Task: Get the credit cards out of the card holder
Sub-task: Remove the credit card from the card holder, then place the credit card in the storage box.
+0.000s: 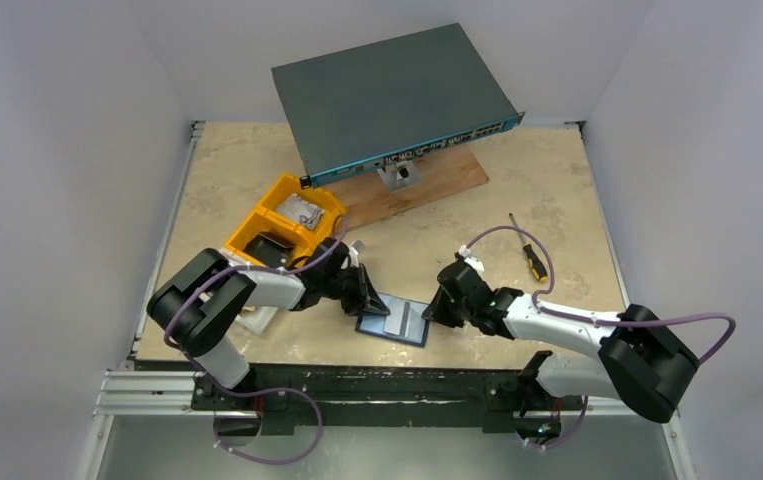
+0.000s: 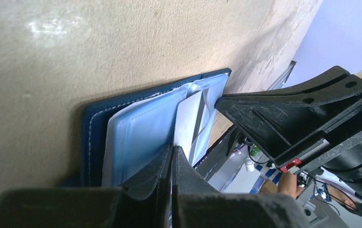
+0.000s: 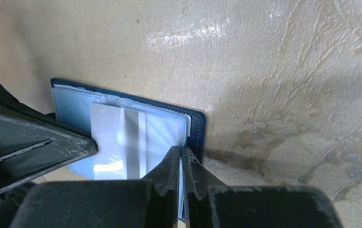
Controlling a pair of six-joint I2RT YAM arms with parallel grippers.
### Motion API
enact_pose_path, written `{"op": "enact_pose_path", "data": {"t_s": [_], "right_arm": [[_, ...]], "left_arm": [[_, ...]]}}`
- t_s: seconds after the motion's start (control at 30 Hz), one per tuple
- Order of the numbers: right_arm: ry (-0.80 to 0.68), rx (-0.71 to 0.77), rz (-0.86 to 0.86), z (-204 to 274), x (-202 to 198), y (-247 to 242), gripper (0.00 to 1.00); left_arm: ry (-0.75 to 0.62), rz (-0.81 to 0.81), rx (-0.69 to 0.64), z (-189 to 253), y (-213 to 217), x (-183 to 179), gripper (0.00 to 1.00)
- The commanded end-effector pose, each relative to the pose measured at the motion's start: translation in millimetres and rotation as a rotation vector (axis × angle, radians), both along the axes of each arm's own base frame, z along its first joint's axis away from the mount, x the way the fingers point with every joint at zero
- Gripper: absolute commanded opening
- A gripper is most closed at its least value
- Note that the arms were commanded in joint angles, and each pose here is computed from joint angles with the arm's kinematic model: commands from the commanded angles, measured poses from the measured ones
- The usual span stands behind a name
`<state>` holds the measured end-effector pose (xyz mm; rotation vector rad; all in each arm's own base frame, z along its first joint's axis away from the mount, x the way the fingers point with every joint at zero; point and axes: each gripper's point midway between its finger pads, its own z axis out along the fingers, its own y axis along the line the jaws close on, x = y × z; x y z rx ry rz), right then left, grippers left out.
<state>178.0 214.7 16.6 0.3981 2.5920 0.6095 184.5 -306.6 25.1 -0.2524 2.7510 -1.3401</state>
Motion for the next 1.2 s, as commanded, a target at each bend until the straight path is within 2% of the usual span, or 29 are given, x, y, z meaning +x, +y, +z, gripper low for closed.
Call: {"op": "enact_pose_path", "data": {"t_s": [0.0,0.23,0.63,0.97,1.03,1.17], "right_arm": [[0.097,-0.184,0.012,-30.5,-23.6,-38.7,0.0],[0.075,-0.169,0.015,-23.5,-18.8,-34.5,0.0],[-0.029,-0.086,0.04,14.7,3.3,-11.7,0.01],[-0.174,0.051,0.085,85.5,30.7,23.1,0.67],[-0.192,0.072,0.092,94.8,33.0,27.5,0.76],[-0.235,0.087,0.096,106.6,40.0,31.9,0.87]], "left_arm": [[-0.053,0.008,0.05,5.7,14.6,5.0,0.0],[-0.087,0.008,0.101,14.1,32.3,5.3,0.0],[-0.136,0.021,0.102,42.2,54.2,-1.3,0.0],[-0.172,0.066,0.081,66.3,72.1,0.1,0.0],[-0.178,0.087,0.081,71.4,77.5,0.6,0.0],[-0.195,0.158,0.1,83.0,95.0,6.4,0.0]]}}
